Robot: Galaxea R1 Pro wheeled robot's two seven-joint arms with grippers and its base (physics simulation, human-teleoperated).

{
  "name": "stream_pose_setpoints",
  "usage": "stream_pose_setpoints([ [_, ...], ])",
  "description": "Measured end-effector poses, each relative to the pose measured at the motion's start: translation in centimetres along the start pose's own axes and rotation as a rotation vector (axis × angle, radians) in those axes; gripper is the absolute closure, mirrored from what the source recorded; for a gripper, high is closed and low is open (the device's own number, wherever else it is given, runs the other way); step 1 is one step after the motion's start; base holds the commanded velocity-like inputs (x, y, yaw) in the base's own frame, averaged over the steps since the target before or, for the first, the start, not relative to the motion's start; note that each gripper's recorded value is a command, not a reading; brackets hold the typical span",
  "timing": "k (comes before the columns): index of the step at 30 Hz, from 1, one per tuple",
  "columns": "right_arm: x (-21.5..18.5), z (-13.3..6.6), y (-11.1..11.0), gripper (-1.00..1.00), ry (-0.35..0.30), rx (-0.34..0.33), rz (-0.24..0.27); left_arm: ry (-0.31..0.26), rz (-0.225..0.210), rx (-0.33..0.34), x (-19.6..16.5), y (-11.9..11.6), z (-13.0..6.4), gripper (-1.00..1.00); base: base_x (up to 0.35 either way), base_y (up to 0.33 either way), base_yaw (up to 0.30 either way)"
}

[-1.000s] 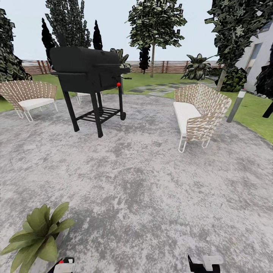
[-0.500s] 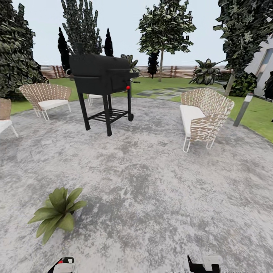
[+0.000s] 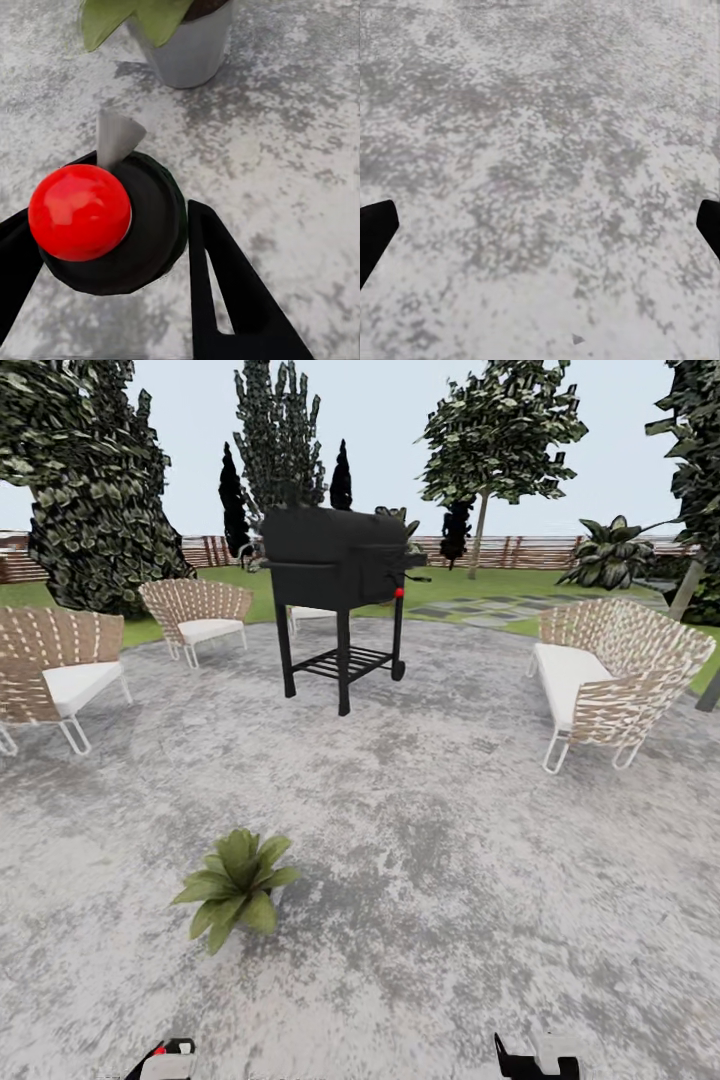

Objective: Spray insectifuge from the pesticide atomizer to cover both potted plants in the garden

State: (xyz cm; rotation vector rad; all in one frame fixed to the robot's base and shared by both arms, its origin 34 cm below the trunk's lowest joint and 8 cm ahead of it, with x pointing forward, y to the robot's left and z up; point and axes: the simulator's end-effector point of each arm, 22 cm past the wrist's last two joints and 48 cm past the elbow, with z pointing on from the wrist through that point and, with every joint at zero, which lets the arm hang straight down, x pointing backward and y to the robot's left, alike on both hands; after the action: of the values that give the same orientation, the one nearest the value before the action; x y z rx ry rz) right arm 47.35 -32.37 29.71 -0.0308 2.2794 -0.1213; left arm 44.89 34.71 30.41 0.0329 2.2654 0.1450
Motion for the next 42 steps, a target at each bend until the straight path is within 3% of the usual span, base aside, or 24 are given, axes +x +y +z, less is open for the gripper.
stream_pose_setpoints([
  [13, -0.21, -0.01, -0.04, -1.0, -0.005, 0.001, 0.0, -0.004, 0.0, 0.0, -0.19, 0.0, 0.0, 1.0, 0.045, 0.28, 0.211],
  [42, -0.22, -0.01, -0.08, -1.0, -0.005, -0.004, -0.005, -0.004, 0.005, 0.008, -0.2, -0.19, 0.02, 1.0, 0.003, 0.008, 0.003],
])
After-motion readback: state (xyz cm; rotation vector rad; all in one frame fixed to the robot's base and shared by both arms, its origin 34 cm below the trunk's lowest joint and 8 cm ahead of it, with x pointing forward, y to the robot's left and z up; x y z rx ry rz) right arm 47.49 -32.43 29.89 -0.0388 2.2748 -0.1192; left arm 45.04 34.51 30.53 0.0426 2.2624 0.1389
